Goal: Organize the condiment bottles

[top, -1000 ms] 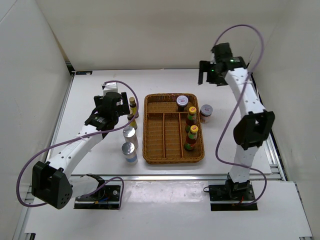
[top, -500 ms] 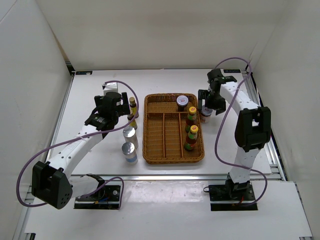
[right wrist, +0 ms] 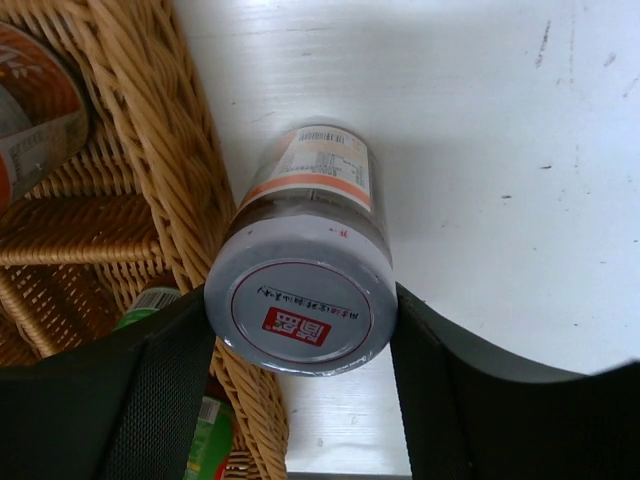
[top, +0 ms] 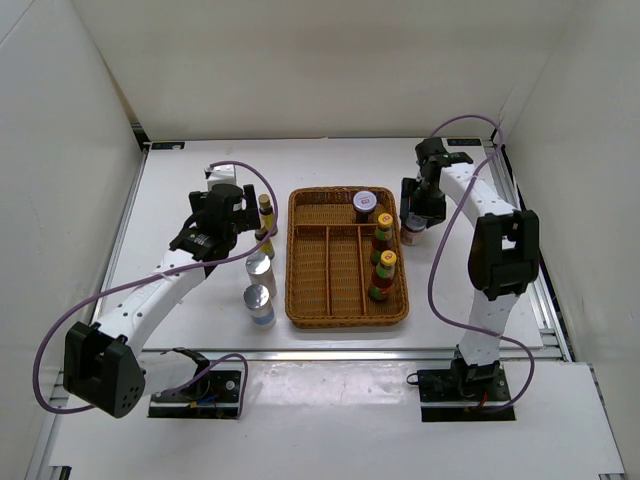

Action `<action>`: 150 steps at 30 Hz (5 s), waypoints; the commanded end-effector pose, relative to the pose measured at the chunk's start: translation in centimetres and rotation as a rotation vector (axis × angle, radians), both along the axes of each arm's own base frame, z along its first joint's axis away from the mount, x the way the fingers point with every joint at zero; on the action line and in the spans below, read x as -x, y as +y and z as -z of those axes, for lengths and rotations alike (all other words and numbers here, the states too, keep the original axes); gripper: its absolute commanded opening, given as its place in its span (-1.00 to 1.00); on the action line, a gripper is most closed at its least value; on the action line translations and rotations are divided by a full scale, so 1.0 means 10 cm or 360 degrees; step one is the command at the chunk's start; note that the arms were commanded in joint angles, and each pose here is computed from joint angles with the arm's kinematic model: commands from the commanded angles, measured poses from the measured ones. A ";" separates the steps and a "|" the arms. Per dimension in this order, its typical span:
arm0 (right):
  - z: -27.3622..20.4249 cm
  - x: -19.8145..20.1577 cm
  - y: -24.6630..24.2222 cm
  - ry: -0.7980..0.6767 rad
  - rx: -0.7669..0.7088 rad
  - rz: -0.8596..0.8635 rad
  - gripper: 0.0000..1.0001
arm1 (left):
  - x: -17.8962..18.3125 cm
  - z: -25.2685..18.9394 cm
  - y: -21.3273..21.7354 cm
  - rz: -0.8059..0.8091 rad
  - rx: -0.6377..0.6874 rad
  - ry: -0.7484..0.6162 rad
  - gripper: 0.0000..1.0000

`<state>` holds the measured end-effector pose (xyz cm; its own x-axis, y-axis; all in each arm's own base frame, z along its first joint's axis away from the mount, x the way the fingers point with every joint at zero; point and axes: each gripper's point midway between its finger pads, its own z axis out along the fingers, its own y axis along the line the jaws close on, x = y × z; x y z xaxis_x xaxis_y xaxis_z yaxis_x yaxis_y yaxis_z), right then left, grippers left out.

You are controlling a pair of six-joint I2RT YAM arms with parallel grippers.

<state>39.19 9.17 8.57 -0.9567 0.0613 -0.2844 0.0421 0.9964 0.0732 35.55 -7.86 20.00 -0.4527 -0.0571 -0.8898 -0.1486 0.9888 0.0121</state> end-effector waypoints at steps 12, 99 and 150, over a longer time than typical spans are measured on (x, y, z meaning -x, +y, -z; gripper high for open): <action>-1.15 -0.32 -0.28 -0.0521 0.0070 0.0168 -1.00 | -0.05 -0.11 -0.05 0.0023 0.0033 -0.0026 1.00; -1.04 -0.62 2.14 -0.0444 -0.0264 -0.0369 -0.28 | 0.00 -0.10 0.01 -0.0043 0.0009 -0.0019 1.00; -2.65 0.11 1.53 -0.1002 -0.0361 -0.0515 0.99 | 0.01 -0.23 -0.13 0.0100 0.0077 -0.0067 1.00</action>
